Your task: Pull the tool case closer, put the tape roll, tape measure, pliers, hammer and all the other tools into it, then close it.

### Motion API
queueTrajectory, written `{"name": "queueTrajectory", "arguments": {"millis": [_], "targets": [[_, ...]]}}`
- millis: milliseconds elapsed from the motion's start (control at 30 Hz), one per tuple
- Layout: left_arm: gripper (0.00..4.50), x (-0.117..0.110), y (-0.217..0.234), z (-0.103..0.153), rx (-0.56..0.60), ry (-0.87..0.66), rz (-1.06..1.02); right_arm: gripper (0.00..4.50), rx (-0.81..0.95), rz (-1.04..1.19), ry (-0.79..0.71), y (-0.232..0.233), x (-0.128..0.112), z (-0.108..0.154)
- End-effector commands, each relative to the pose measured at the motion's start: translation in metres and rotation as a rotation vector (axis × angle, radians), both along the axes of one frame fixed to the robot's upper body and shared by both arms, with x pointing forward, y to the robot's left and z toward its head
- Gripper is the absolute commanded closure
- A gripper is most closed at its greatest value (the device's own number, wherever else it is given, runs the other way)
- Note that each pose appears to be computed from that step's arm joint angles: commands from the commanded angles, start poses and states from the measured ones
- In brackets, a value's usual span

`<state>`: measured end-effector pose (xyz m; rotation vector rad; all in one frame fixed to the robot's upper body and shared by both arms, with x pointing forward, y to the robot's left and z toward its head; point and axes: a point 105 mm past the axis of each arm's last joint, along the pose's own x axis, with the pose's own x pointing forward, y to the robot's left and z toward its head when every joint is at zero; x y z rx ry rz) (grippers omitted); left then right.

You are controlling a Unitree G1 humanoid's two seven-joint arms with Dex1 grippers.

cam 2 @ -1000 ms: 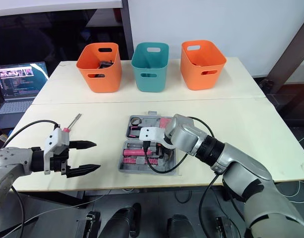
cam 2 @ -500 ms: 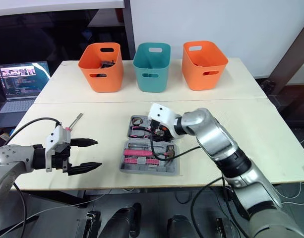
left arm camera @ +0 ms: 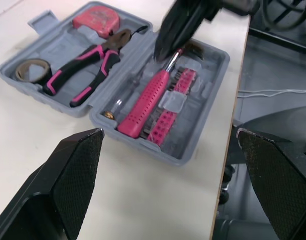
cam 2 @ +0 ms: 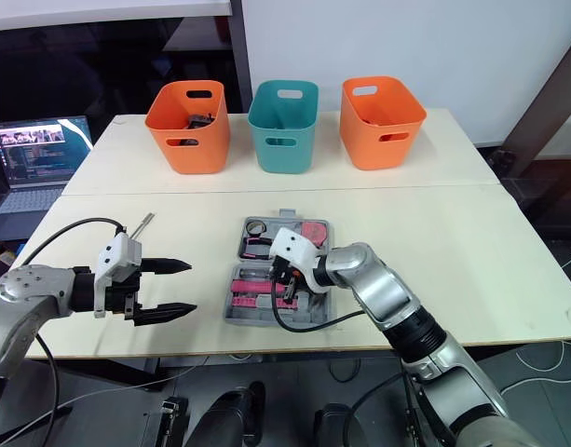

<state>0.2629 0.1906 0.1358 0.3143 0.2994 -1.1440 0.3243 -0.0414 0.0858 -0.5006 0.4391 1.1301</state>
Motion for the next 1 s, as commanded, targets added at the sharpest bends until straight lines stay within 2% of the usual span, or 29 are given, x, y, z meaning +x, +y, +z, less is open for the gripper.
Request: {"name": "queueTrajectory", "arguments": {"millis": [33,233,600,867,900,1000], "targets": [[0.0,0.001,-0.002,0.008,0.007,-0.045,-0.019,4.46,0.008,-0.013,0.016,0.004,0.002,-0.007],[0.0,0.0,-0.002,0.005,0.018,-0.039,-0.023,4.46,-0.061,-0.027,0.113,-0.004,-0.006,-0.042],[0.0,0.002,0.0,0.005,0.025,-0.04,-0.016,4.46,-0.152,-0.035,0.279,-0.018,-0.028,-0.086],[0.0,0.005,0.001,0.006,0.035,-0.048,-0.014,4.46,-0.106,-0.057,0.282,-0.016,-0.021,-0.082],[0.0,0.005,0.001,0.007,0.035,-0.049,-0.014,4.46,-0.088,-0.059,0.272,-0.015,-0.019,-0.078],[0.0,0.006,0.003,0.007,0.035,-0.05,-0.007,4.46,0.021,-0.059,0.147,-0.008,-0.003,-0.048]]}}
